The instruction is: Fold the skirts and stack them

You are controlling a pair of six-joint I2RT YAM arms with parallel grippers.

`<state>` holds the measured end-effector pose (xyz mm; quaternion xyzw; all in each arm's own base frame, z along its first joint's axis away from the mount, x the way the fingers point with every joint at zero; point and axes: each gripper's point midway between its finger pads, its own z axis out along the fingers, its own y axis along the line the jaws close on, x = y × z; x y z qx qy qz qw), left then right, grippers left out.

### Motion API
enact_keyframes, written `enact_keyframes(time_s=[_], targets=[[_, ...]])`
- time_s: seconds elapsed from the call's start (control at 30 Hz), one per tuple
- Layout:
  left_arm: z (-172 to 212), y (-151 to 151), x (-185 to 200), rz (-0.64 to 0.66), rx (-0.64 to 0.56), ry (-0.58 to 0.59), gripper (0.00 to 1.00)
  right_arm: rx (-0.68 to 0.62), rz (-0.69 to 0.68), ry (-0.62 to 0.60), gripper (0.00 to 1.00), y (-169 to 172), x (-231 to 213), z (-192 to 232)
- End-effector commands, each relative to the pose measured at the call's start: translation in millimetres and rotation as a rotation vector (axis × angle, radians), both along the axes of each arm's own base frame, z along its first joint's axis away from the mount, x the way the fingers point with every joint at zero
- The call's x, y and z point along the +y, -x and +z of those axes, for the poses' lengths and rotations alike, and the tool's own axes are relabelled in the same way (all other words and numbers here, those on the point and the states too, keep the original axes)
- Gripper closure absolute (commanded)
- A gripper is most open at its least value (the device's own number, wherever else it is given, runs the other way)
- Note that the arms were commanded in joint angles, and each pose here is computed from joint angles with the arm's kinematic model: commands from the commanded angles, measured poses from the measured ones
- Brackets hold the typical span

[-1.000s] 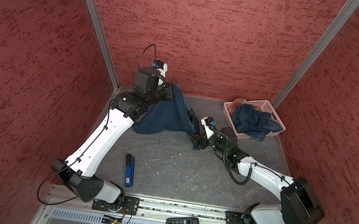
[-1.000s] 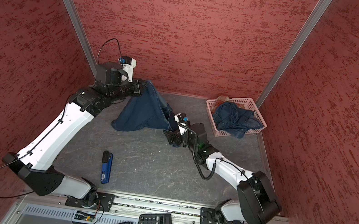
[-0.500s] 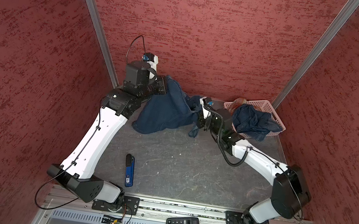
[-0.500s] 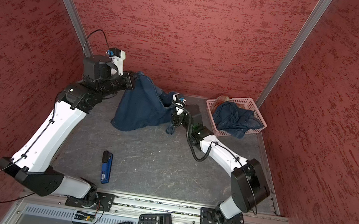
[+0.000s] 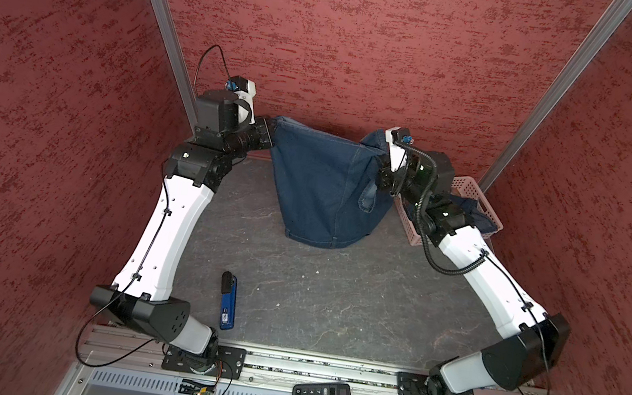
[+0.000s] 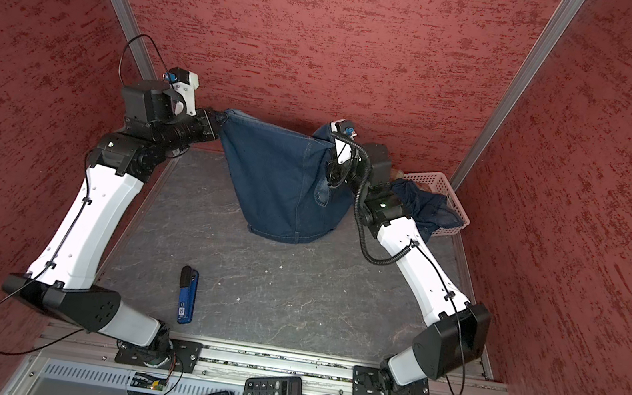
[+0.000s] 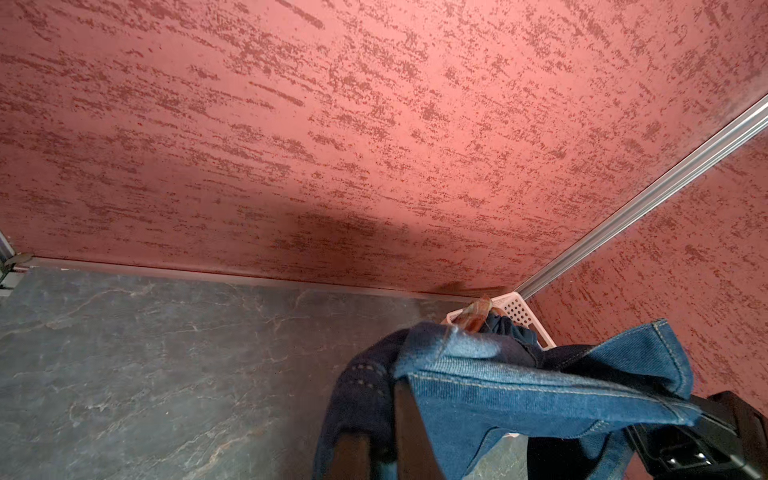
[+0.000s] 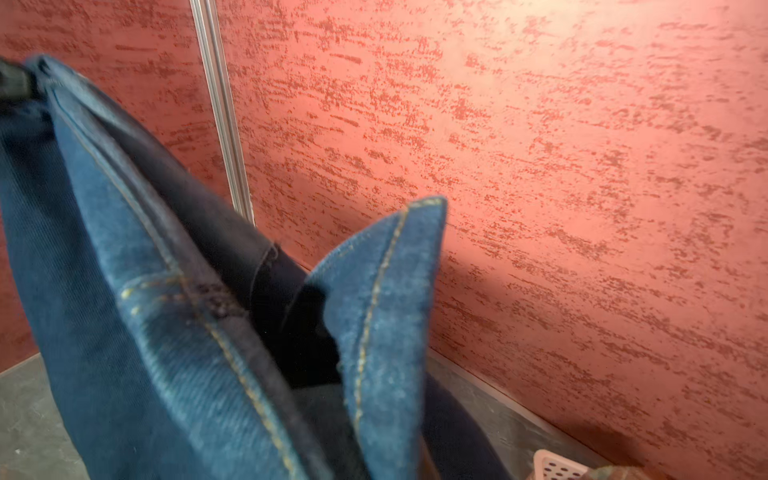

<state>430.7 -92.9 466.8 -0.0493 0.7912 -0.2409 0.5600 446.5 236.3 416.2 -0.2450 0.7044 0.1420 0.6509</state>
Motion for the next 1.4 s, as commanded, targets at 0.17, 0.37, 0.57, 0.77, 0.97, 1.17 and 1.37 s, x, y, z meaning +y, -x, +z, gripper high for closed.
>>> enact_keyframes(time_s=[0.17, 0.37, 0.57, 0.77, 0.97, 1.17, 1.37], targets=[[10.4, -2.9, 10.7, 0.008, -0.048, 0.033, 1.00, -0.072, 0.039, 0.155, 1.00, 15.5, -11.2, 10.0], [-53.4, 35.0, 15.5, 0.027, 0.047, 0.043, 1.00, 0.011, 0.104, 0.250, 1.00, 68.8, 7.3, -54.9], [-164.4, 81.2, 15.9, 0.039, 0.222, 0.108, 0.72, 0.191, 0.204, 0.105, 0.22, 135.2, 12.3, -120.7], [-166.0, 114.9, 15.3, 0.005, 0.164, 0.098, 0.24, 0.174, 0.198, -0.031, 0.06, 158.5, -2.2, -103.8], [-145.0, 115.7, 15.5, -0.010, 0.091, 0.070, 0.19, 0.307, 0.104, -0.140, 0.07, 118.1, -7.8, -116.8], [-193.6, 75.7, 14.5, 0.014, 0.277, 0.027, 0.20, 0.571, -0.043, -0.207, 0.13, 53.2, -8.5, -171.7], [-254.7, 28.3, 10.4, 0.054, 0.498, -0.081, 0.22, 0.761, -0.147, -0.234, 0.21, 6.1, -13.2, -233.8]])
